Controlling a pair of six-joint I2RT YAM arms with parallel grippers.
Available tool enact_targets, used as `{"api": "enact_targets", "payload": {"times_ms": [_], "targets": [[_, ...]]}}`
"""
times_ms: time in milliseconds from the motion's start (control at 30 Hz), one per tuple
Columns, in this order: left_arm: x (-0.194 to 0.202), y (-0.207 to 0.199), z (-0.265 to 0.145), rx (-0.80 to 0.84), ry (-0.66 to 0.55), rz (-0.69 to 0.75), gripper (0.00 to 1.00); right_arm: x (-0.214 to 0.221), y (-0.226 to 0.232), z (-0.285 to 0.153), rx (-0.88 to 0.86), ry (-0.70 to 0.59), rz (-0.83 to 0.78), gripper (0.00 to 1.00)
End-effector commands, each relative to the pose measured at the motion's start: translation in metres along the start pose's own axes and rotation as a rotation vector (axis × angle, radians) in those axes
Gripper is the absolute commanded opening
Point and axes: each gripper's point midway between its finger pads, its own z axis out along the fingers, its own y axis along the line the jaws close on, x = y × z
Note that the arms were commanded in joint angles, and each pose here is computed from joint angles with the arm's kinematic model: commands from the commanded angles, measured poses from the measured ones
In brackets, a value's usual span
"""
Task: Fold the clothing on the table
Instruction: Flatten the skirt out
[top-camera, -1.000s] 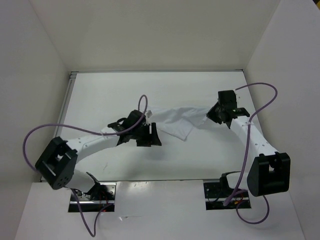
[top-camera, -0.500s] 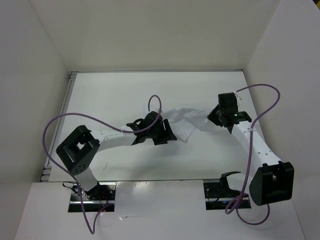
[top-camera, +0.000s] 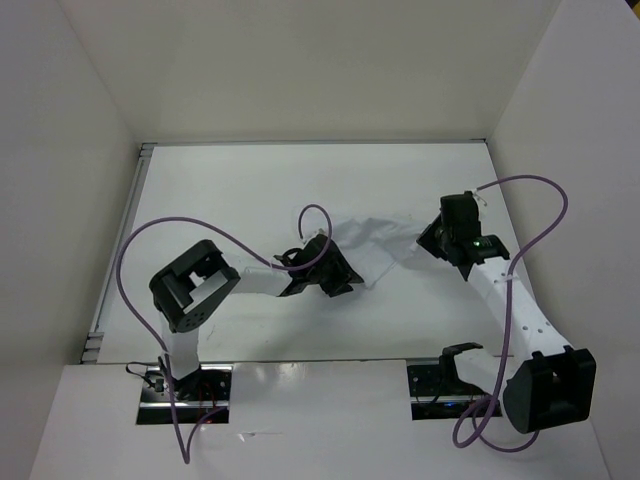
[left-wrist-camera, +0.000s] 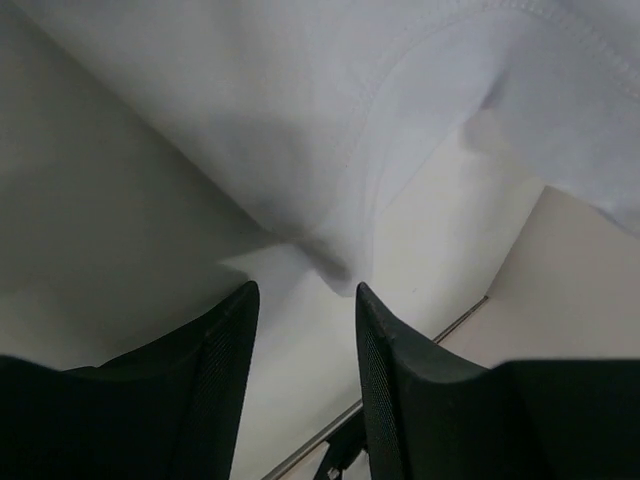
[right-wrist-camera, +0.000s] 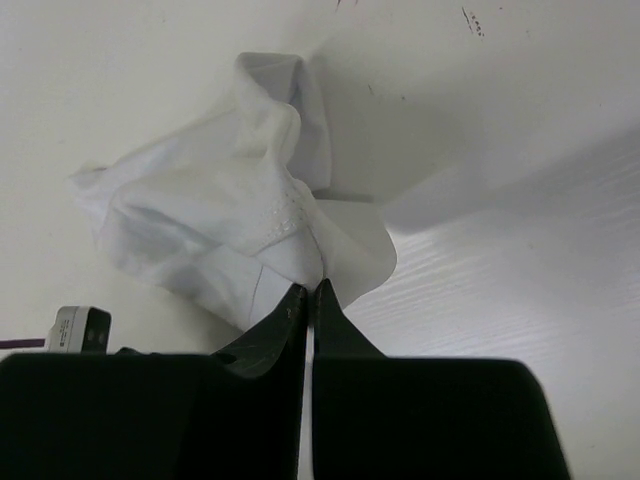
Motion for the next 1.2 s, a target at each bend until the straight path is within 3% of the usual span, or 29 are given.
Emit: {"api": "enact_targets", "payload": {"times_ms": [0, 133, 267, 300, 333, 400, 533, 633, 667, 700, 733, 800, 833, 967, 1033, 1167], "targets": [[-0.005, -0.015, 0.012, 0.053, -0.028, -0.089, 0.51, -0.008, 0.005, -0.008, -0.030, -0.048, -0.006, 0.00], [-0.006, -0.014, 0.017, 0.055, -0.036, -0.123, 0.49, -0.006, 0.007, -0.008, -0.035, -0.044, -0.013, 0.00], [-0.007, -0.015, 0.024, 0.052, -0.036, -0.123, 0.37, -0.004, 0.009, -0.009, -0.041, -0.040, -0.019, 0.00], [-0.009, -0.014, 0.027, 0.043, -0.044, -0.124, 0.33, -0.004, 0.009, -0.009, -0.041, -0.040, -0.019, 0.00], [-0.010, -0.019, 0.027, 0.053, -0.046, -0.124, 0.12, -0.004, 0.009, -0.009, -0.041, -0.040, -0.019, 0.00], [-0.011, -0.011, 0.032, 0.020, -0.050, -0.126, 0.01, -0.003, 0.010, -0.009, -0.040, -0.042, -0.025, 0.00], [-0.009, -0.023, 0.025, 0.089, -0.017, -0.065, 0.00, -0.003, 0.010, -0.014, -0.044, -0.050, -0.030, 0.00], [-0.030, -0.052, -0.024, 0.145, -0.089, 0.076, 0.00, -0.012, 0.014, -0.028, -0.056, -0.078, -0.044, 0.00], [-0.043, -0.080, -0.060, 0.211, -0.140, 0.113, 0.00, -0.014, 0.014, -0.030, -0.063, -0.086, -0.058, 0.00], [-0.044, -0.077, -0.076, 0.177, -0.155, 0.143, 0.00, -0.017, 0.016, -0.037, -0.072, -0.096, -0.066, 0.00], [-0.059, -0.099, -0.114, 0.238, -0.232, 0.174, 0.00, -0.024, 0.021, -0.046, -0.094, -0.119, -0.073, 0.00], [-0.076, -0.099, -0.150, 0.212, -0.309, 0.236, 0.00, -0.027, 0.026, -0.056, -0.129, -0.122, -0.117, 0.00], [-0.088, -0.124, -0.194, 0.285, -0.393, 0.256, 0.00, -0.033, 0.030, -0.066, -0.141, -0.135, -0.126, 0.00], [-0.120, -0.136, -0.283, 0.332, -0.566, 0.309, 0.00, -0.049, 0.043, -0.099, -0.222, -0.205, -0.161, 0.00], [-0.128, -0.138, -0.308, 0.349, -0.611, 0.332, 0.00, -0.055, 0.050, -0.108, -0.255, -0.213, -0.179, 0.00], [-0.147, -0.125, -0.313, 0.291, -0.624, 0.343, 0.00, -0.065, 0.074, -0.120, -0.351, -0.237, -0.201, 0.00]]}}
